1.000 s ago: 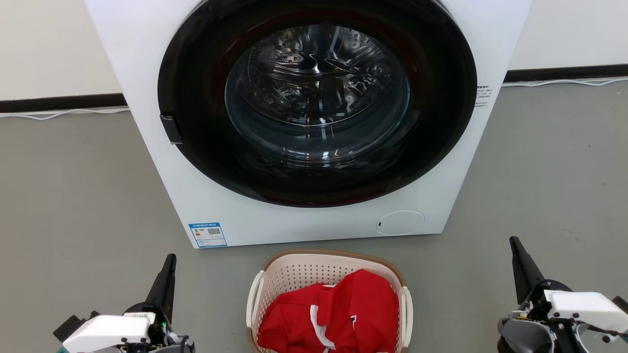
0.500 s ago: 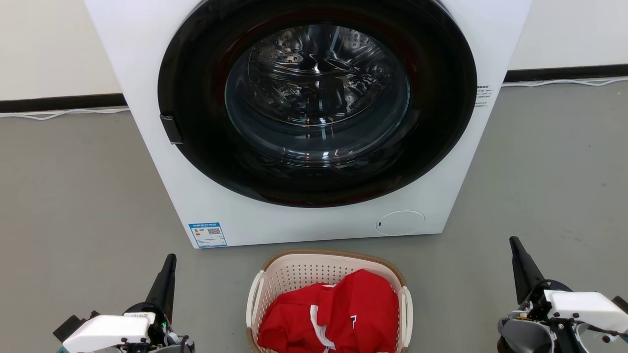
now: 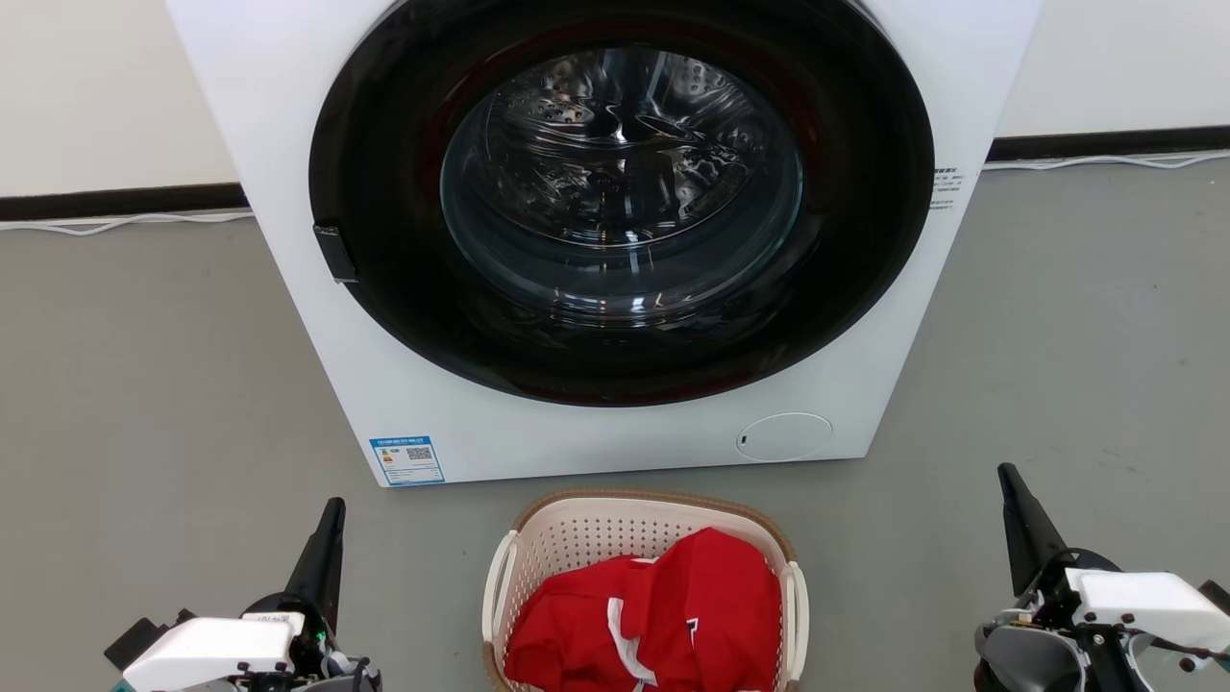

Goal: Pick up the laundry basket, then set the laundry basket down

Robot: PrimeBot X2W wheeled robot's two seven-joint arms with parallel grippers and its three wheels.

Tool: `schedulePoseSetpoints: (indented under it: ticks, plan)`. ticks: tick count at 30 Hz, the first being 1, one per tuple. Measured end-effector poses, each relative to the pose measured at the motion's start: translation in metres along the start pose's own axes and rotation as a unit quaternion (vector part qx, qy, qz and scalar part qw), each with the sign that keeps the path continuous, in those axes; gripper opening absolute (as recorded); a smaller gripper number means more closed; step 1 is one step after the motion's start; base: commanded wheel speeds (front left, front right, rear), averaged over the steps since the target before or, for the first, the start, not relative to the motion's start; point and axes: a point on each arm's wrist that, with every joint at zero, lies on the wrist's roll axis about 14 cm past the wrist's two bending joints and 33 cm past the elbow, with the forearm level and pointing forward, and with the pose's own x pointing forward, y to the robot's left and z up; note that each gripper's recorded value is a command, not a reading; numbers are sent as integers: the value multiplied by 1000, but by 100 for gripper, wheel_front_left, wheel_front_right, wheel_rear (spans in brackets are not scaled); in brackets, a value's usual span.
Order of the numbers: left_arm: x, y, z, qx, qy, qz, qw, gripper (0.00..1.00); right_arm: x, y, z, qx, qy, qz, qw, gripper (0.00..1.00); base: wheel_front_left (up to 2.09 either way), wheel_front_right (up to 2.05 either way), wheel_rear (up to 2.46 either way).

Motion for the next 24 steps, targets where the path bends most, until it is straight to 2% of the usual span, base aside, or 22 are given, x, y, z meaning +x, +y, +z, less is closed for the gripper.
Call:
schedulePoseSetpoints:
  ticks: [24]
  plan:
    - [0, 0, 0, 0, 0, 0, 1000, 0, 0, 0, 0, 0, 0, 0, 1000, 0, 0, 0, 0]
